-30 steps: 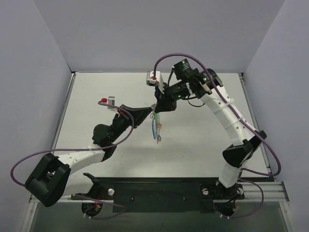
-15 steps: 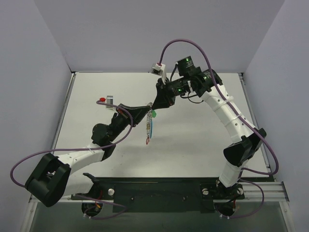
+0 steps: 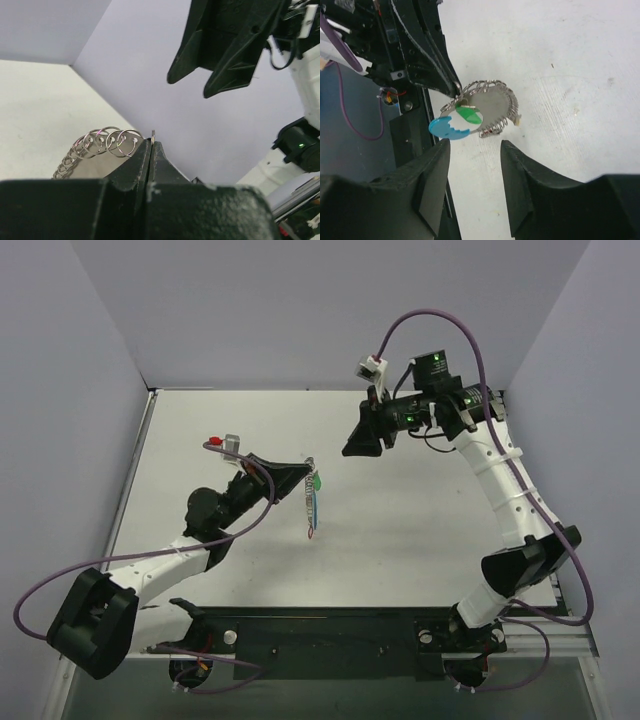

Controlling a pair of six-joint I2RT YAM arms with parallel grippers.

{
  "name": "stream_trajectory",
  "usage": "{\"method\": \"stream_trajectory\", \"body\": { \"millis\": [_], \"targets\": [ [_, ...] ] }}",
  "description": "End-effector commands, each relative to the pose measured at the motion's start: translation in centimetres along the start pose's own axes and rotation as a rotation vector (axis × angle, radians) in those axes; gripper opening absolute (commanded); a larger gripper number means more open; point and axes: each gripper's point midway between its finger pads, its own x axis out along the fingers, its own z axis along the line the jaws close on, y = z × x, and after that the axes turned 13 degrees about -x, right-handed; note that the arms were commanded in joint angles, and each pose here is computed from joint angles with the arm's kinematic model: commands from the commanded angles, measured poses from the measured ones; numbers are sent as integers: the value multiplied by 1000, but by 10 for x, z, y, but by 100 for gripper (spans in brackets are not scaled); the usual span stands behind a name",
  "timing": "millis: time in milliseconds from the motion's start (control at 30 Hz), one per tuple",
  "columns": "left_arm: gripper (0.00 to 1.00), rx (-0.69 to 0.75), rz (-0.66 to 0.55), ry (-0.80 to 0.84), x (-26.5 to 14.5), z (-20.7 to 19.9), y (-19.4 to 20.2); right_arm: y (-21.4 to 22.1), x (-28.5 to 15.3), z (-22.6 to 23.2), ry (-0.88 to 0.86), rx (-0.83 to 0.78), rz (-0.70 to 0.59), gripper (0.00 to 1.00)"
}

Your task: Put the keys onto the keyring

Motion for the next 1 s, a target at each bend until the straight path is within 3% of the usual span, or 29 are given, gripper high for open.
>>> {"method": "stream_trajectory", "body": {
  "millis": [0,367,567,700,967],
  "targets": [
    [0,124,111,-19,6,-12,-4,21,-26,6,27,-21,12,42],
    [0,107,292,-140,49,29,-3,120,-55,-10,162,68,149,45],
    [0,81,236,-196,62,69,-29,157,-68,-19,207,184,113,45],
    [0,62,125,-321,36,103,-68,170,-70,-20,229,198,104,45],
    [0,43,-125,-706,-85,173,-118,185,-66,-20,213,232,85,45]
  ]
}}
